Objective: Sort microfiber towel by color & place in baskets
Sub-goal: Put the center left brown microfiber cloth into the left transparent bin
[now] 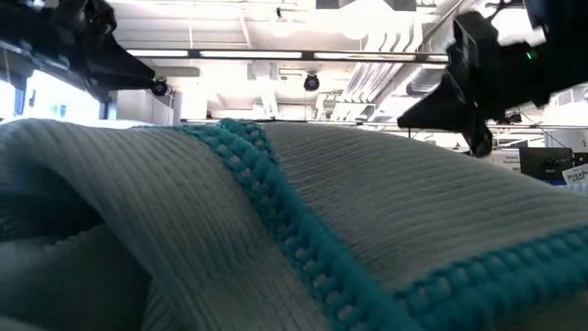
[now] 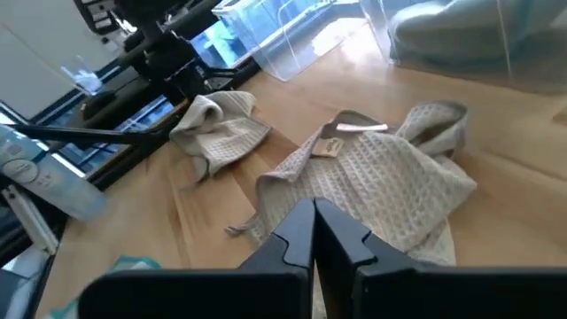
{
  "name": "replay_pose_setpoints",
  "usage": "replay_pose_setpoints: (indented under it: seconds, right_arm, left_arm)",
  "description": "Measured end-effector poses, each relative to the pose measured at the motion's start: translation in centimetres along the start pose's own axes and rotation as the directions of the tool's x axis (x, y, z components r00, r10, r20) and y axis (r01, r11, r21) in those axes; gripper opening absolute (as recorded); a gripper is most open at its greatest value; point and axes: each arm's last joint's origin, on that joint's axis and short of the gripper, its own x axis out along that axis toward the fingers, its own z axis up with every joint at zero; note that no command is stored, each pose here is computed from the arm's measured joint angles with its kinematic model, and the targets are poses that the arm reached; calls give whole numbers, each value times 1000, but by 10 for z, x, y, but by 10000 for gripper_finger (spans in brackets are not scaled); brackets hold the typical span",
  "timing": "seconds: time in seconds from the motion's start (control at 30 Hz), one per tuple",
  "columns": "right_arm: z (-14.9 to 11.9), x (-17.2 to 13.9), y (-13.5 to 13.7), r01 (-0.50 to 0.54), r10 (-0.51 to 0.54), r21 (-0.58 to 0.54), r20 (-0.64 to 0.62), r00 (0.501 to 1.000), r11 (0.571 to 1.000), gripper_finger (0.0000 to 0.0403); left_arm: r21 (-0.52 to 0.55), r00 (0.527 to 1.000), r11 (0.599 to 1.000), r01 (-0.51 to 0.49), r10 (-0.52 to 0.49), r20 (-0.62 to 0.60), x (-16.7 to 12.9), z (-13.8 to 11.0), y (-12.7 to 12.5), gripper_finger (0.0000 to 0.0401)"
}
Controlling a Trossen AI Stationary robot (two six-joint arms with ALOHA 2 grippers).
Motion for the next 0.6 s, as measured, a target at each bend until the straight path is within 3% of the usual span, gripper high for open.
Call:
replay_pose_setpoints:
  seconds: [0.2, 0.37, 0.6]
  right_arm:
    - [-3, 1, 2, -79, 76, -98, -36, 996, 992, 0]
    - [-1, 2, 9, -177, 162, -194, -90, 983, 965, 0]
    - [-2, 1, 11, -246, 220, -199, -145, 965, 949, 0]
  left_arm:
    - [3, 965, 994, -107, 105, -240, 14, 31, -17, 97]
    - [-50, 891, 985, -162, 125, -436, 29, 46, -34, 80]
    - [-139, 764, 941, -309, 158, -626, 43, 46, -57, 61]
